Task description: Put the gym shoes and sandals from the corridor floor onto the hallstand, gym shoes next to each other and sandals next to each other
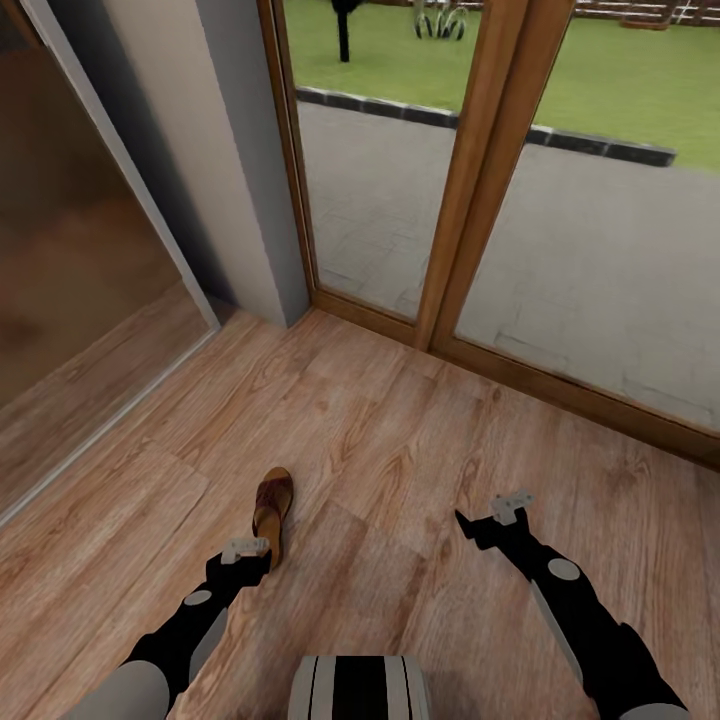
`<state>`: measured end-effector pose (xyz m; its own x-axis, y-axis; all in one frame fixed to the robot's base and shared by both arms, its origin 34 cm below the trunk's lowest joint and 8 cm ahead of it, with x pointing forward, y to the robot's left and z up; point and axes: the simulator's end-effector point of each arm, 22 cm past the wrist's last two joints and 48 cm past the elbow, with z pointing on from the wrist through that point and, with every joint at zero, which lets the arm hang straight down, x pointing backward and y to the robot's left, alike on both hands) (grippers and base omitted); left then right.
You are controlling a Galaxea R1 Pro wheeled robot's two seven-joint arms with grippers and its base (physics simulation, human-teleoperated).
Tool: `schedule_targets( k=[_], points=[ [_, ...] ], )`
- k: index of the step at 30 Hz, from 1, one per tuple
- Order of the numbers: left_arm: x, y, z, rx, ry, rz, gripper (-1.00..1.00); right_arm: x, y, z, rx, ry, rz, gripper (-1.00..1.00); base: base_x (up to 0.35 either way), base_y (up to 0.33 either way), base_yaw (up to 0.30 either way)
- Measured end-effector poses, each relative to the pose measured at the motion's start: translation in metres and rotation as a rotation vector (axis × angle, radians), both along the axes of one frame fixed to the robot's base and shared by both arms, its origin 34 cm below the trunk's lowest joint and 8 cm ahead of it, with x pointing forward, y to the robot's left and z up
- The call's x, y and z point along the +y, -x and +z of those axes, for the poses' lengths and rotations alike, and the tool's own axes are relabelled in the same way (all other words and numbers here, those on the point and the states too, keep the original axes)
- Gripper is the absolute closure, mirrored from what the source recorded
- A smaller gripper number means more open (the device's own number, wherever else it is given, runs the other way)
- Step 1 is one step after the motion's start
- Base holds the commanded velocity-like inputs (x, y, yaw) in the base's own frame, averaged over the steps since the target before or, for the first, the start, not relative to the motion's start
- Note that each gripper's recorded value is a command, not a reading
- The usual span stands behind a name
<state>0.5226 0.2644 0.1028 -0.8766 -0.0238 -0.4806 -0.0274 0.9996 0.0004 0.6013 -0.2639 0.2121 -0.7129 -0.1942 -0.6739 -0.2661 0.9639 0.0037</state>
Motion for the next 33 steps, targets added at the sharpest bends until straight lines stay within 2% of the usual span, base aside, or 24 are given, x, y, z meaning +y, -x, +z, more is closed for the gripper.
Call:
schedule_targets(
  k=[14,15,16,23,33],
  points=[
    [0.0,0.004,-0.005,0.008,0.0,0.002,-1.0,0.001,-0.009,0.009,0.011,0.002,-0.008,-1.0,0.0,0.0,0.0],
    [0.0,0.004,-0.005,0.009,0.0,0.002,-1.0,0.009,-0.044,0.054,-0.103,-0.003,0.006,-1.0,0.0,0.0,0.0],
    [0.0,0.004,-0.005,0.008,0.0,0.002,-1.0,0.018,-0.079,0.114,-0.248,-0.014,0.023,-1.0,0.0,0.0,0.0],
    [-0.001,0.007,-0.006,0.012,0.001,0.002,-1.0,0.019,-0.077,0.111,-0.242,-0.013,0.025,-1.0,0.0,0.0,-0.04],
    [0.0,0.006,-0.006,0.01,0.0,0.003,-1.0,0.02,-0.076,0.111,-0.241,-0.016,0.025,-1.0,0.0,0.0,-0.246]
  ],
)
